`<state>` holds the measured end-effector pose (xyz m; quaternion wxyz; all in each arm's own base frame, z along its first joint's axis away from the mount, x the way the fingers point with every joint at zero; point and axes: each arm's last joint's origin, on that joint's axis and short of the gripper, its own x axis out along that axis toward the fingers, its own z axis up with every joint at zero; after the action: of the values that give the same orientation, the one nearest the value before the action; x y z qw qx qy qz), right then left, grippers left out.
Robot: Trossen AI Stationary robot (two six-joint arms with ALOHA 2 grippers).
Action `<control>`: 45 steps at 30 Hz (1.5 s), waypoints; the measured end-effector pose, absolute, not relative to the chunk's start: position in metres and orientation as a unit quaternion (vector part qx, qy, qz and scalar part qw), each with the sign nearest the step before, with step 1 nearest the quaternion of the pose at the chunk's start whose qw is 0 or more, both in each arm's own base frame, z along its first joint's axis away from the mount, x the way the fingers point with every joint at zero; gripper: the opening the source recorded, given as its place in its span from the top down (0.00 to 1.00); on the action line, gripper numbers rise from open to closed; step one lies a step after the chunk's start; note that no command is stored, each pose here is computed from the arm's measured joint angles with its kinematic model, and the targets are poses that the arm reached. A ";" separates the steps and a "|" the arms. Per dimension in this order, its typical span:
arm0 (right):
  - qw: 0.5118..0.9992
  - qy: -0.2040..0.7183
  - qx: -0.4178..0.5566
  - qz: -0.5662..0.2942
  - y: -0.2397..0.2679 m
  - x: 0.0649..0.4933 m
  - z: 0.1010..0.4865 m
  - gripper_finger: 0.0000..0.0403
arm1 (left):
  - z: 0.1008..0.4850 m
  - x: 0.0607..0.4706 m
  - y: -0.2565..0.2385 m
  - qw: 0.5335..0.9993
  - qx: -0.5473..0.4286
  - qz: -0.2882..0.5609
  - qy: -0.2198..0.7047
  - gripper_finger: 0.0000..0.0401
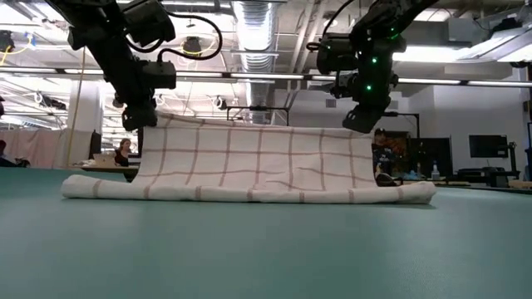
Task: Roll towel
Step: Fold the white towel
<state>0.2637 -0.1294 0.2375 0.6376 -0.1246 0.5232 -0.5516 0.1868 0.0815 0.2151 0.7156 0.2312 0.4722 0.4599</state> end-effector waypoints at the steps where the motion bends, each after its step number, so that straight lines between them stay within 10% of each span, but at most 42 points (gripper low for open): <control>1: 0.639 0.519 -0.127 -0.553 -0.130 0.265 0.238 0.97 | 0.215 0.186 0.081 0.713 0.233 0.462 0.474 1.00; 45: 0.637 0.577 -0.066 -0.506 -0.202 0.283 0.158 0.97 | 0.182 0.168 0.120 0.774 0.150 0.459 0.408 1.00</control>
<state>0.2825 -0.2016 0.1584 0.6370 -0.0657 0.5775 -0.5064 0.1679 0.1202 0.1818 0.7744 0.1502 0.4083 0.4594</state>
